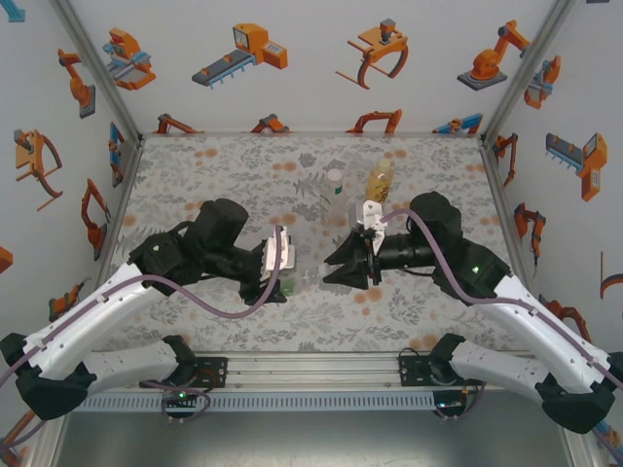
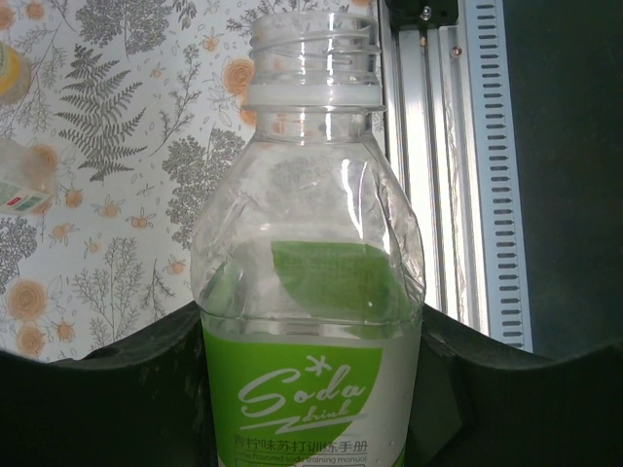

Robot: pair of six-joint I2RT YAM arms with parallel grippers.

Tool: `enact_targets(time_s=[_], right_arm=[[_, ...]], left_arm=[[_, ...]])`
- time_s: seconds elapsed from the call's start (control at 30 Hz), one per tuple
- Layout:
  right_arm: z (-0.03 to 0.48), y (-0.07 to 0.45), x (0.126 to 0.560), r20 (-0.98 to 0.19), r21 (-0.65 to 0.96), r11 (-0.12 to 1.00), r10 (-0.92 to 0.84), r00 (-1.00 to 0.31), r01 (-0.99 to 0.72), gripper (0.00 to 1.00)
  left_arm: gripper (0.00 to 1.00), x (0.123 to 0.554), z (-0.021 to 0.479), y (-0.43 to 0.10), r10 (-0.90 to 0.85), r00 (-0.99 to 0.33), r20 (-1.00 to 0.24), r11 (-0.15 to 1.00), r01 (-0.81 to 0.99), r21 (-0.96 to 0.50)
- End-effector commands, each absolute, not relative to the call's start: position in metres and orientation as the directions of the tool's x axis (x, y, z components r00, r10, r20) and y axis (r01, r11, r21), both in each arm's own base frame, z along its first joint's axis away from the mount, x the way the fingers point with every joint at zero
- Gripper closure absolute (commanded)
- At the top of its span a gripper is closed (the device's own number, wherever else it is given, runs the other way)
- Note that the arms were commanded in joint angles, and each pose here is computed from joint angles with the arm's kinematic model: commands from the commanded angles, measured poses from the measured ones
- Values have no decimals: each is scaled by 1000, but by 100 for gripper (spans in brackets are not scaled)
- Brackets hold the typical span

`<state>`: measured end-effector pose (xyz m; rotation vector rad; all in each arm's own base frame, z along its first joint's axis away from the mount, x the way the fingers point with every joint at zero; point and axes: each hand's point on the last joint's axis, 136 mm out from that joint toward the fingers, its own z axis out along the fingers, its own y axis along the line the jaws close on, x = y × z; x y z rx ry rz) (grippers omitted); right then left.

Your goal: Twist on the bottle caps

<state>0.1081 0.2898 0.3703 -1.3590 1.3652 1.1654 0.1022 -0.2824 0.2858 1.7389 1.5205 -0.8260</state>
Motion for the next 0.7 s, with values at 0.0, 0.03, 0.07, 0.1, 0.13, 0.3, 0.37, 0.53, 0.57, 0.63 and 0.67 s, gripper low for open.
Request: enact_targets(time_s=[0.0,0.03,0.07,0.1,0.13,0.3,0.37,0.53,0.57,0.63,0.67], right_arm=[[391,291,100,-990,-25,-90,-136,37,-996,91],[391,291,100,-990,-26,-92,-136,39,-995,91],[390,292,100,-990,-26,-92,-136,39,-995,92],[389,292,100,-990,-25,-89,-138,37,-996,92],[388,293,101,-990,-23,-89,-139,35,-996,92],[385,296,101,-990,-23,-83,-138,34,-996,93],[382,296,102,-989,-21,-75,-142,32,-997,94],[375,298,104,-987,-15,-57,-158,23,-998,96],[373,298,105,-987,-13,-53,-161,22,-999,96],[371,299,105,-986,-11,-46,-167,19,-999,96],[371,299,106,-986,-12,-44,-168,19,-999,97]], left_arm=[[100,99,298,-284,543,163,-824,-120,986,116],[100,99,298,-285,543,165,-824,-122,986,117],[100,99,298,-284,541,166,-825,-123,985,118],[100,99,298,-285,541,167,-824,-123,985,118],[100,99,298,-285,543,167,-823,-123,985,119],[100,100,300,-286,540,172,-824,-123,985,125],[100,100,300,-286,536,174,-826,-122,984,129],[100,100,302,-286,525,174,-833,-118,984,131],[100,100,302,-286,522,175,-835,-116,984,134],[100,100,303,-286,517,174,-838,-113,984,135],[100,99,304,-286,514,176,-840,-112,984,137]])
